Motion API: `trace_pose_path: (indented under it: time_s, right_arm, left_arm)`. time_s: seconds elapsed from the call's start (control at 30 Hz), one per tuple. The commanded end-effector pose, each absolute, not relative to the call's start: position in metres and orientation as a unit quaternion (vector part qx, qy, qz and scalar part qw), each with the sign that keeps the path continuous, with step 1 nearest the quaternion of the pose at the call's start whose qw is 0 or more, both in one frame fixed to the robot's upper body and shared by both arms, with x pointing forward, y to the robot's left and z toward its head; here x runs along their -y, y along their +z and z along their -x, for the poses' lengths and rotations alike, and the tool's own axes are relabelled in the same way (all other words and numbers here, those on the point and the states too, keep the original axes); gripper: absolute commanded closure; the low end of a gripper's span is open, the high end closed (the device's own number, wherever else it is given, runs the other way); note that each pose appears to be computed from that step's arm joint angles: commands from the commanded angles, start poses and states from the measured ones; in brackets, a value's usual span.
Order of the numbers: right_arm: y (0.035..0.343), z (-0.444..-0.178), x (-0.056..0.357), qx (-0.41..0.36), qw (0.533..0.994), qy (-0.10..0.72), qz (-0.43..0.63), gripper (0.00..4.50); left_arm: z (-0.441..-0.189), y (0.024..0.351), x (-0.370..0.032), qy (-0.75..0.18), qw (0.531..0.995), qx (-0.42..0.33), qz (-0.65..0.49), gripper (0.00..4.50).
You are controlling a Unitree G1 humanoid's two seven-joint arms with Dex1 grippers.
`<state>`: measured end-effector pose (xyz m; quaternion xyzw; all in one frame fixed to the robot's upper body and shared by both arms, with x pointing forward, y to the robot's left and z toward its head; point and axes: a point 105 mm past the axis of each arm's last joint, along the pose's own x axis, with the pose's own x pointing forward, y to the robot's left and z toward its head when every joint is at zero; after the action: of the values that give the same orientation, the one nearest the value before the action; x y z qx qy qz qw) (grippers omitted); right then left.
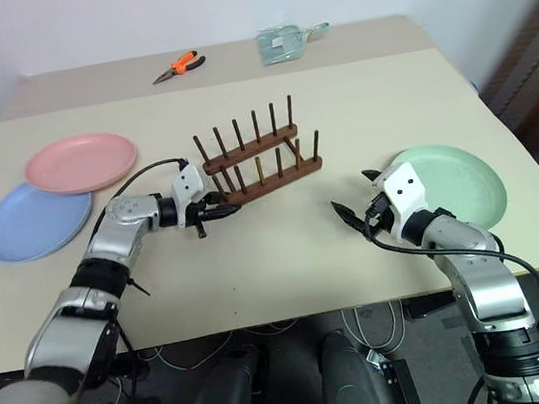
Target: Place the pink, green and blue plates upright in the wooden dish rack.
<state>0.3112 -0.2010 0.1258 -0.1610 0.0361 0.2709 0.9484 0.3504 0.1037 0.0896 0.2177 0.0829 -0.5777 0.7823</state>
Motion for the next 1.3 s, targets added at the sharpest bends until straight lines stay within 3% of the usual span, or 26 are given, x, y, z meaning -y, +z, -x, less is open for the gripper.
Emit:
trace_pose_path:
  time_s: [0.03,0.23,0.33,0.37,0.4,0.5,0.63,0.73,0.9,1.3]
  right_arm:
    - [0.139,-0.313,0.22,-0.02,0.95,0.249,0.188,0.0]
    - [0.133,-0.311,0.243,-0.05,0.947,0.23,0.22,0.0]
    - [0.129,-0.301,0.255,-0.074,0.942,0.231,0.233,0.0]
    - [0.128,-0.296,0.257,-0.084,0.939,0.24,0.233,0.53]
    - [0.127,-0.29,0.257,-0.092,0.935,0.251,0.232,0.84]
    - [0.123,-0.272,0.247,-0.118,0.918,0.297,0.234,2.34]
    - [0.118,-0.254,0.218,-0.133,0.894,0.369,0.216,4.37]
    - [0.103,-0.252,0.189,-0.144,0.877,0.404,0.217,4.48]
    - [0.088,-0.276,0.18,-0.143,0.885,0.366,0.251,4.48]
    - [0.092,-0.347,0.175,-0.091,0.914,0.257,0.301,4.48]
  left_arm:
    - [-0.325,0.098,-0.09,-0.625,0.745,-0.075,-0.222,3.22]
    - [-0.335,0.089,-0.114,-0.566,0.778,-0.109,-0.248,0.33]
    - [-0.328,0.082,-0.138,-0.54,0.79,-0.143,-0.251,0.33]
    - [-0.321,0.08,-0.147,-0.54,0.79,-0.157,-0.244,0.27]
    - [-0.313,0.079,-0.153,-0.542,0.789,-0.167,-0.238,0.27]
    - [-0.285,0.076,-0.154,-0.565,0.777,-0.192,-0.2,1.12]
    - [-0.264,0.076,-0.13,-0.59,0.768,-0.192,-0.157,3.08]
    - [-0.264,0.068,-0.096,-0.58,0.782,-0.183,-0.138,3.14]
    - [-0.287,0.059,-0.066,-0.518,0.829,-0.159,-0.141,3.14]
    - [-0.351,0.059,-0.072,-0.353,0.918,-0.134,-0.125,3.14]
